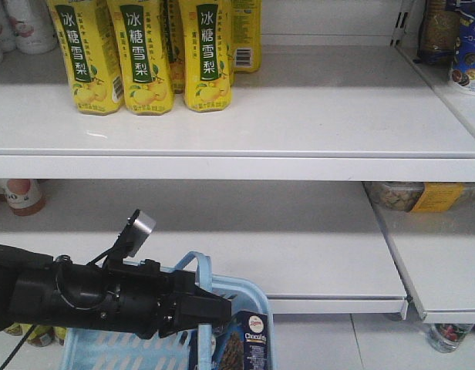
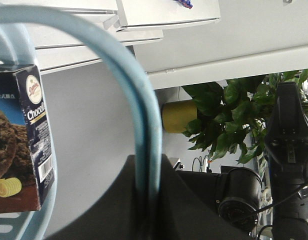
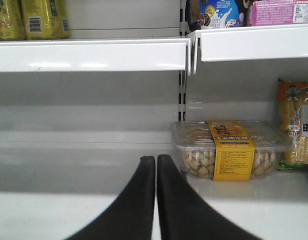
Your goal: Left arm holds basket, right arm returns cookies
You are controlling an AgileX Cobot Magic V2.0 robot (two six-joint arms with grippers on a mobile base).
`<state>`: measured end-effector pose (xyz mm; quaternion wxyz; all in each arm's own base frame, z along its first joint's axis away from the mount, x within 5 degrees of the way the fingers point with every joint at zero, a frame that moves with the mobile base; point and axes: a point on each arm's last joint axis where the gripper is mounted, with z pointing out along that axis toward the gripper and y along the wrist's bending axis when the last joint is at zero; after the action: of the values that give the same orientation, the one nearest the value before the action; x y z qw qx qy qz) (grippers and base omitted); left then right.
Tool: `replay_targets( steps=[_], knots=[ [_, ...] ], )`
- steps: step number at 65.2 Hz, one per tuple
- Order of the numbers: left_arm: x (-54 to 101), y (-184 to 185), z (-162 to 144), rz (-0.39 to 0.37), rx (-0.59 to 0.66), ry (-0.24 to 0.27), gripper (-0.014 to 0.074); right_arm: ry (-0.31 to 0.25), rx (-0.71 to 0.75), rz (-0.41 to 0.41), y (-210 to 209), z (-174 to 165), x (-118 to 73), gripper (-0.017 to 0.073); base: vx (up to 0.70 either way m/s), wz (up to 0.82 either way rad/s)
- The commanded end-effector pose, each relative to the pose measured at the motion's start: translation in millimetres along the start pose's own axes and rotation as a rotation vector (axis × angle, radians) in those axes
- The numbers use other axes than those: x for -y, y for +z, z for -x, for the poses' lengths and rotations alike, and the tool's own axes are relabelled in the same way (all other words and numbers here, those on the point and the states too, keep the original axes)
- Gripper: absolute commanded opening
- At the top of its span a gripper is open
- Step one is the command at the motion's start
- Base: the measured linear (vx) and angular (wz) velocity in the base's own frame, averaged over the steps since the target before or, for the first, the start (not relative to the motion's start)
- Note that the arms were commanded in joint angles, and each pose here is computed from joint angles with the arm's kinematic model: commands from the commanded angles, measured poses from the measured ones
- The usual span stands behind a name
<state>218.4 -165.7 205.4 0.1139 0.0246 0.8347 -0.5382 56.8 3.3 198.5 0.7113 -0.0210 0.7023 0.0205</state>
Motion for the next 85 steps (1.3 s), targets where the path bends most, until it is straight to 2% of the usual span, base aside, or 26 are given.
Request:
replay_targets(
  steps=[1,27,41,54,64,68,77,85],
  knots=[
    [24.4,-7,7,-0.121,0.061,0.017,-0.0006,-0.012,0.086,0.002,-1,8,-0.2,-0.0008,0.0,0.0],
    [24.4,-7,7,-0.121,0.061,0.017,-0.0006,-0.012,0.086,0.002,-1,8,-0.2,-0.0008,0.0,0.0],
    [24.4,-7,7,-0.121,0.061,0.017,-0.0006,-0.025,0.172,0.003,-2,16,-0.4,-0.0008,0.0,0.0],
    [24.4,-7,7,-0.121,0.061,0.017,-0.0006,-0.011,0.206,0.003,-4,47,-0.3,-0.0008,0.0,0.0],
    [24.4,-7,7,-0.121,0.061,0.017,-0.0006,-0.007,0.085,0.0,7,76,0.1,-0.0008,0.0,0.0],
    [24.4,-7,7,-0.121,0.061,0.017,-0.0006,0.026,0.048,0.001,13,86,0.0,-0.0008,0.0,0.0],
    [24.4,-7,7,-0.121,0.061,0.017,-0.0006,0.175,0.0,0.006,27,97,-0.5,-0.0008,0.0,0.0],
    [24.4,-7,7,-0.121,0.061,0.017,-0.0006,0.186,-0.03,0.004,33,95,-0.6,-0.0008,0.0,0.0]
  ],
)
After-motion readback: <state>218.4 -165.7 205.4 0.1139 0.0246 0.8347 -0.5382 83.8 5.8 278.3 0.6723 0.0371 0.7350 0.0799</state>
